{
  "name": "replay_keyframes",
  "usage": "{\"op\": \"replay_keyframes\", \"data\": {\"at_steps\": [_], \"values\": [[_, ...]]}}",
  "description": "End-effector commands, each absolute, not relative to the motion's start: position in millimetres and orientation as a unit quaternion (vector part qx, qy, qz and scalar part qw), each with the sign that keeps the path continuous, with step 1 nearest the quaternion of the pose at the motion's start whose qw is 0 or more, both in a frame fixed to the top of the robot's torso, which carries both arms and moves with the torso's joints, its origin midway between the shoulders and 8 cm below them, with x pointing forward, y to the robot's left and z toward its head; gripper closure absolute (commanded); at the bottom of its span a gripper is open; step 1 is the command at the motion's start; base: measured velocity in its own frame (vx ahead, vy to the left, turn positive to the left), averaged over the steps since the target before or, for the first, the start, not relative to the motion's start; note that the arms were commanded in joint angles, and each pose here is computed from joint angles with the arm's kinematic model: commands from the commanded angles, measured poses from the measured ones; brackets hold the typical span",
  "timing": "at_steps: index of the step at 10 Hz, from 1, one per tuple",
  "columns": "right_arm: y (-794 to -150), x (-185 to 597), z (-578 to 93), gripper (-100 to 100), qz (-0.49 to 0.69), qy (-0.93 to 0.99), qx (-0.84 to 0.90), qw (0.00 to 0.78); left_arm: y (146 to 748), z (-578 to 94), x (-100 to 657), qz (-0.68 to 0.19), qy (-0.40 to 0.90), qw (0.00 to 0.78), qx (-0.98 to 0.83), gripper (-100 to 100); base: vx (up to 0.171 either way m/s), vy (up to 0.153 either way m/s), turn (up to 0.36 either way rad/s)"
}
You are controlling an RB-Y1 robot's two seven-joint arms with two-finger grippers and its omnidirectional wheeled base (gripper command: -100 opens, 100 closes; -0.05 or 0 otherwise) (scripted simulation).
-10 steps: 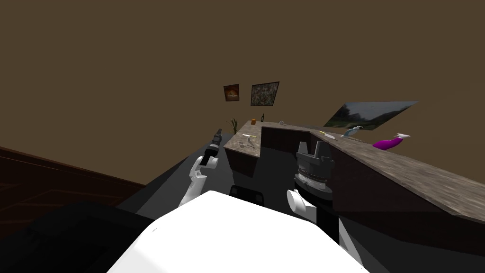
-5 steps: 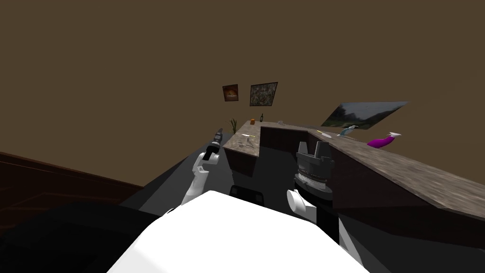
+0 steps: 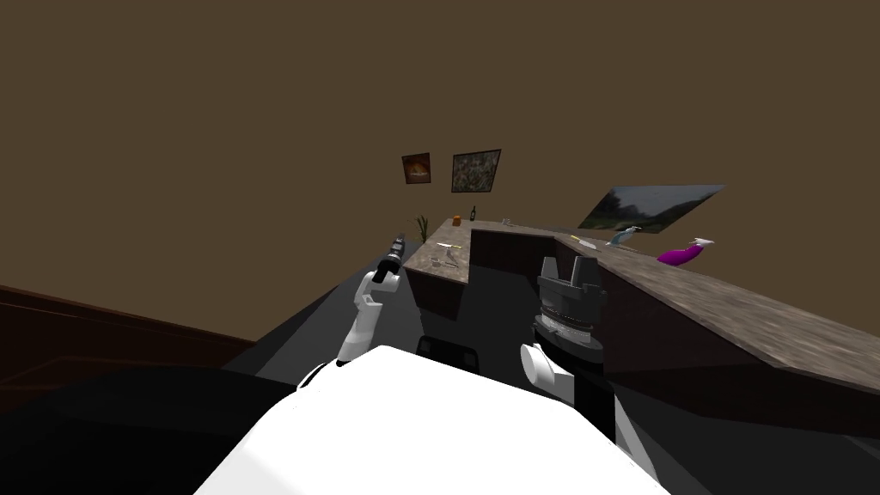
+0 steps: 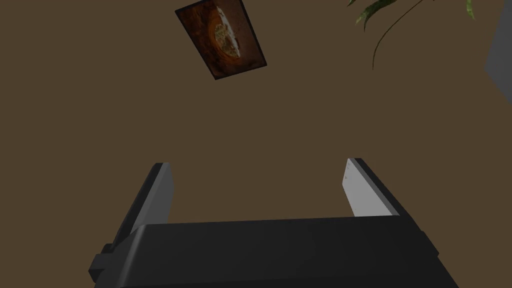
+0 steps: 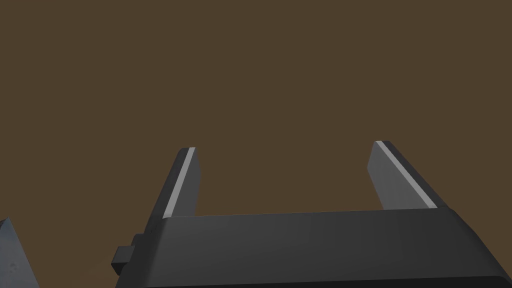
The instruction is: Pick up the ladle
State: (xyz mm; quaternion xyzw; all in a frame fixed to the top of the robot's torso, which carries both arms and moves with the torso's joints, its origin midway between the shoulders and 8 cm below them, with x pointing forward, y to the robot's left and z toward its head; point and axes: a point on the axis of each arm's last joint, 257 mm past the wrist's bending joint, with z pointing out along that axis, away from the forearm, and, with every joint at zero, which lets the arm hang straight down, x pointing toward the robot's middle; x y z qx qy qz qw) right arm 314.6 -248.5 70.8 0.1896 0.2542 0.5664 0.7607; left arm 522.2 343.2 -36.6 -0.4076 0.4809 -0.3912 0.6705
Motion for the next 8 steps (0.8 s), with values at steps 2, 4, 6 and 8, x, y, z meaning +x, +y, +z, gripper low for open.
{"op": "replay_keyframes", "data": {"at_steps": [2, 4, 6, 8], "values": [[-248.5, 314.6, 70.8, 0, 0.566, 0.254, 0.190, 0.761, 347.7, -46.2, 535.7, -0.381, 0.489, 0.655, -0.432, -100, 0.000, -0.004, -0.023], [-248.5, 314.6, 70.8, 0, 0.566, 0.254, 0.190, 0.761, 351.0, -55.8, 536.3, -0.371, 0.496, 0.646, -0.445, -100, 0.000, -0.004, -0.014], [-248.5, 314.6, 70.8, 0, 0.566, 0.254, 0.190, 0.761, 353.6, -63.0, 547.1, -0.364, 0.502, 0.632, -0.465, -100, 0.002, -0.007, -0.036], [-248.5, 314.6, 70.8, 0, 0.566, 0.254, 0.190, 0.761, 354.1, -67.8, 557.4, -0.359, 0.506, 0.619, -0.481, -100, 0.003, -0.003, -0.022]]}}
